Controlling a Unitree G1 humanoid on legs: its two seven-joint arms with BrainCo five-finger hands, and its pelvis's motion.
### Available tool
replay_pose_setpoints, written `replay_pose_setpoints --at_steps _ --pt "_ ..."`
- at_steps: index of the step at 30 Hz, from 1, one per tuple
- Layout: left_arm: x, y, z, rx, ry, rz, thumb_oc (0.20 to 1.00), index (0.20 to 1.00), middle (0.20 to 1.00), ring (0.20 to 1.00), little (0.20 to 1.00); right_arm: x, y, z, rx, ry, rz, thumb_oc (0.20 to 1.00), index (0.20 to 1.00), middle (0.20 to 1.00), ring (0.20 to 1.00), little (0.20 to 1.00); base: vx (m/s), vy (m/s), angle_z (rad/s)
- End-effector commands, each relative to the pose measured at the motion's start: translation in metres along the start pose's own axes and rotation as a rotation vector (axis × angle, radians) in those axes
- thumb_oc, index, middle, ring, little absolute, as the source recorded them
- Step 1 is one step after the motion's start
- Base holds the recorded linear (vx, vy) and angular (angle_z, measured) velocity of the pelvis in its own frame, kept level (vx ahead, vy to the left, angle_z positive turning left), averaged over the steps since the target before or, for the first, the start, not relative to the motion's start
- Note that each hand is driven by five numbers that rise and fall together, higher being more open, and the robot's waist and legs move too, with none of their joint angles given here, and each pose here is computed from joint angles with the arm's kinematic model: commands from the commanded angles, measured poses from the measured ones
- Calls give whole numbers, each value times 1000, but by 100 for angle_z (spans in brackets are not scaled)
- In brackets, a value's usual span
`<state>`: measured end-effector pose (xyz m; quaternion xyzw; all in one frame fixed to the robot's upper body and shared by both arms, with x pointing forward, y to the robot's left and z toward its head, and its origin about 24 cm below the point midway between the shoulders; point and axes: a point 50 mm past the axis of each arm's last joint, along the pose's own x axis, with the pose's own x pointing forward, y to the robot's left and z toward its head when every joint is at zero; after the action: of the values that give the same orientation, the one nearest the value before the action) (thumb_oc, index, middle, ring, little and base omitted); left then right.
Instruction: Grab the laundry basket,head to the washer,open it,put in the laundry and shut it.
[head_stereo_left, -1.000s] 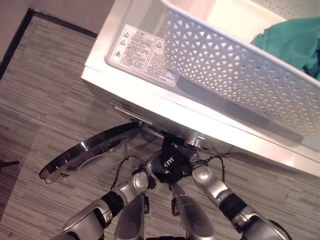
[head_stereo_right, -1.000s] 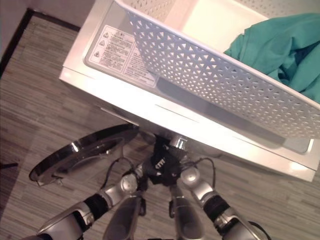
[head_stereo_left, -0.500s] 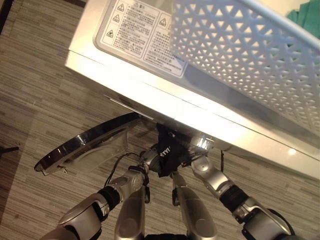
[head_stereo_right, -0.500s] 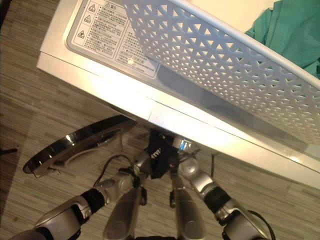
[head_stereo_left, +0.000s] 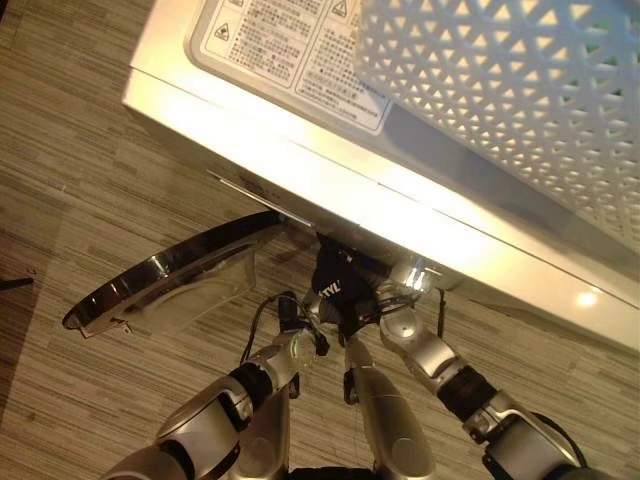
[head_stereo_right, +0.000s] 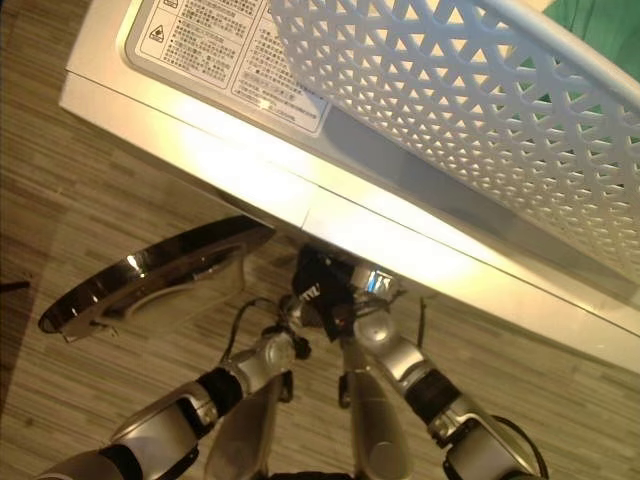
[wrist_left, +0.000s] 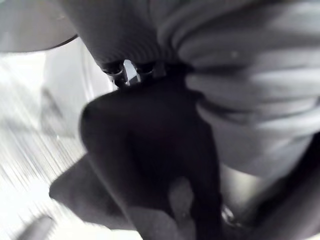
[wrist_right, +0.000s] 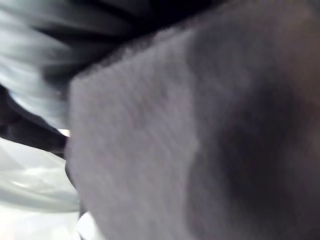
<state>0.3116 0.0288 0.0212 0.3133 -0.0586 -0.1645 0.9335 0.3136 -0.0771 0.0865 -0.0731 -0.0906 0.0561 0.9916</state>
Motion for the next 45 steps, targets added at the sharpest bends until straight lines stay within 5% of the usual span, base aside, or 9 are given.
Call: replay_pose_setpoints --at_steps 1,6,7,9,15,17,26,32,45 --pt "10 -19 66 -285 -167 -13 1000 1000 1000 1000 1000 20 5 128 313 -525 -41 200 200 200 200 200 -12 -44 10" --pt "10 -8 92 -357 -290 -67 1000 1000 1000 1000 1000 23 -8 125 310 -517 -102 200 200 200 200 200 -13 -20 7" --pt "10 -9 92 -339 -296 -80 912 912 912 912 912 23 -10 126 312 -520 -113 200 200 200 200 200 -10 -6 5" --pt "9 -11 88 -330 -283 -97 200 200 200 200 200 21 -11 126 321 -525 -113 200 200 200 200 200 0 0 0" --pt "8 -11 68 -332 -200 -89 200 200 200 200 200 19 -12 119 334 -500 -101 200 200 200 200 200 0 0 0" --pt "8 -10 63 -327 -188 -86 200 200 200 200 200 18 -12 114 316 -483 -94 1000 1000 1000 1000 1000 1 -6 -2" --pt "9 3 48 -322 -160 -18 200 200 200 200 200 5 -22 83 282 -417 -60 1000 1000 1000 1000 1000 2 -4 -3" --pt "10 14 37 -356 -125 16 200 200 200 200 200 -20 -30 23 605 -202 7 1000 1000 1000 1000 1000 0 0 0" --pt "19 22 13 -345 -2 16 200 200 200 200 200 -160 -57 -163 829 634 -185 1000 1000 1000 1000 1000 0 0 0"
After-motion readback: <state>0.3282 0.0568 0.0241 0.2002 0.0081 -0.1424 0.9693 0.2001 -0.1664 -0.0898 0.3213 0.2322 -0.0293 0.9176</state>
